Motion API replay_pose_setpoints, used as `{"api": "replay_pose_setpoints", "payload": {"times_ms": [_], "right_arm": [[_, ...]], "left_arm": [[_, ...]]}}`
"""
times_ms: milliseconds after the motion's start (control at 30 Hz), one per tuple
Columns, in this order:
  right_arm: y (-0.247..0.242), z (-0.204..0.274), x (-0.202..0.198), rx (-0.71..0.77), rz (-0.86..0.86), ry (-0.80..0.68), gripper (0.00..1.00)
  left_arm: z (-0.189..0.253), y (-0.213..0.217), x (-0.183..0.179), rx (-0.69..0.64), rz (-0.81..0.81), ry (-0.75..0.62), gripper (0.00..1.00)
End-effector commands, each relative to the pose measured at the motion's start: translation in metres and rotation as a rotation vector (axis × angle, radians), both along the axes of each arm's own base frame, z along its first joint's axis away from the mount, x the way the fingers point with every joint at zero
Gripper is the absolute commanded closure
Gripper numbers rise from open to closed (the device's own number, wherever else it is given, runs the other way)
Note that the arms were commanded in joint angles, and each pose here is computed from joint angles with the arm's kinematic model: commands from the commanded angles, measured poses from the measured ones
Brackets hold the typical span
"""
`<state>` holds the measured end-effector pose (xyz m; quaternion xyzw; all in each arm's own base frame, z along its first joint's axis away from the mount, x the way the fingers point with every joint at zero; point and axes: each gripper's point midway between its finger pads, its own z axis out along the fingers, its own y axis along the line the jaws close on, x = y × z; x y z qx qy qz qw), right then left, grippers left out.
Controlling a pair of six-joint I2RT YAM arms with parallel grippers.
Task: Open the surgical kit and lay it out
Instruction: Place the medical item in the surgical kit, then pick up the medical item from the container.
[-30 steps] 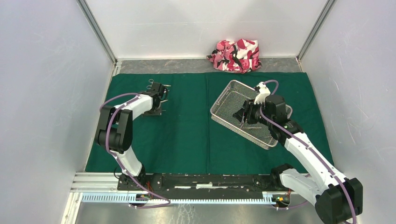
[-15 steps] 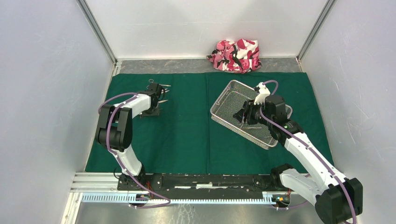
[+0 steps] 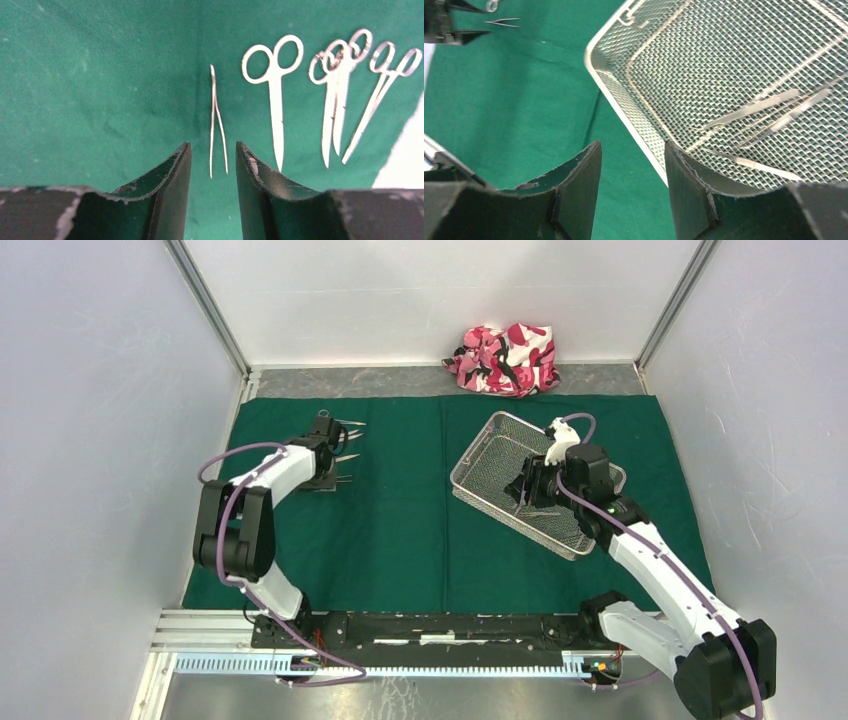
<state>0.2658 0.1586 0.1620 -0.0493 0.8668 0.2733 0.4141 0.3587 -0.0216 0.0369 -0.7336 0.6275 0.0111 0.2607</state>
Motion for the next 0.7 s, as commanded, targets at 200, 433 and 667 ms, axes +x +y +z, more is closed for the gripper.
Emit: {"api": "replay_pose_setpoints", "payload": {"times_ms": [200, 433, 667], "right_arm": [[-0.095, -0.003, 0.046, -0.399, -0.336, 0.096, 0.32], [-0.103, -0.046, 0.069, -0.317, -0.401, 0.297, 0.41], [-0.103, -0.064, 0.045, -0.338, -0.347, 0.439, 0.37]], "left_arm": [[0.11, -0.046, 0.01, -0.077, -0.463, -0.342, 0.23], [0.169, -0.093, 0.01, 0.081, -1.042, -0.633, 0.15], [0.195, -0.128, -0.001, 0.422, -1.52, -0.532, 0.14]]}}
